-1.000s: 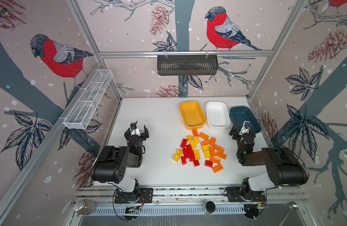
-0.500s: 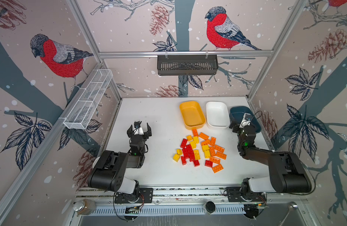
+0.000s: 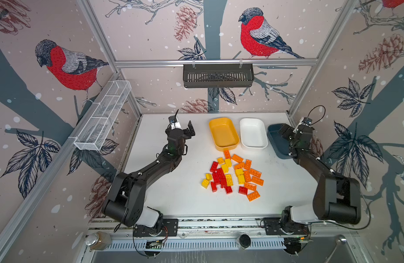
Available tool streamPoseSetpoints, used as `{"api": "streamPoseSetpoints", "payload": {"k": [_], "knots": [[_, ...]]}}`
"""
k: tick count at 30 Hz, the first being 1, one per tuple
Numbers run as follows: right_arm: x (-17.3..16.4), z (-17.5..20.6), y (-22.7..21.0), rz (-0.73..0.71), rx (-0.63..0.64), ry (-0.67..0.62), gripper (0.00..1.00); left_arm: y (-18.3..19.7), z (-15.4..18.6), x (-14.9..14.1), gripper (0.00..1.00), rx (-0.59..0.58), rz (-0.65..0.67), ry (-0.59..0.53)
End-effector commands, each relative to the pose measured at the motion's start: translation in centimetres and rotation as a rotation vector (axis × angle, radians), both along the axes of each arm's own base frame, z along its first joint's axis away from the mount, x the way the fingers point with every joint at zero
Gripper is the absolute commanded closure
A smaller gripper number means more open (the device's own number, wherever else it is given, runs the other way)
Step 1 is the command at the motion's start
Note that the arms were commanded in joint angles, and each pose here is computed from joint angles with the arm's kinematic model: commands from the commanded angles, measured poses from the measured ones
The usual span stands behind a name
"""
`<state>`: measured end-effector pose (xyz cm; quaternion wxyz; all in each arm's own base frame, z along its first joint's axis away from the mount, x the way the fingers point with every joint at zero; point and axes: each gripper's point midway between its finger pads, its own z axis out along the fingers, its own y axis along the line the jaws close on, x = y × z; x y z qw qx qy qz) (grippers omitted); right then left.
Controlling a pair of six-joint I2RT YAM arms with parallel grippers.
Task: Sort the legos into containers by color
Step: Move the container to the top-center of the table.
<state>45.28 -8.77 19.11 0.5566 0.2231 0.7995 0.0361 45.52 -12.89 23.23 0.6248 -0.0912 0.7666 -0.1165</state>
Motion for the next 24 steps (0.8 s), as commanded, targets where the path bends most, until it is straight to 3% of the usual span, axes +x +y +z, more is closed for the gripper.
{"api": "streamPoseSetpoints", "payload": {"k": [1,8,12,15,24], "knots": [[0.7,-3.9,1.5,0.110,0.122,0.191,0.01,-3.6,-5.5,-0.2,0.03,-0.166,-0.116,0.293],[4.5,-9.5,7.1,0.414,0.173,0.451,0.01,-11.5,-7.1,0.9,0.03,-0.253,-0.375,0.427],[6.4,-11.7,8.7,0.382,0.063,0.533,0.01,-15.1,-8.9,1.6,0.03,-0.178,-0.422,0.501],[7.4,-12.3,11.8,0.454,0.049,0.564,0.01,-16.5,-10.8,2.5,0.03,-0.121,-0.409,0.556],[9.5,-12.7,18.5,0.506,-0.056,0.572,0.04,-14.2,-14.1,5.6,0.03,0.002,-0.220,0.643]]}}
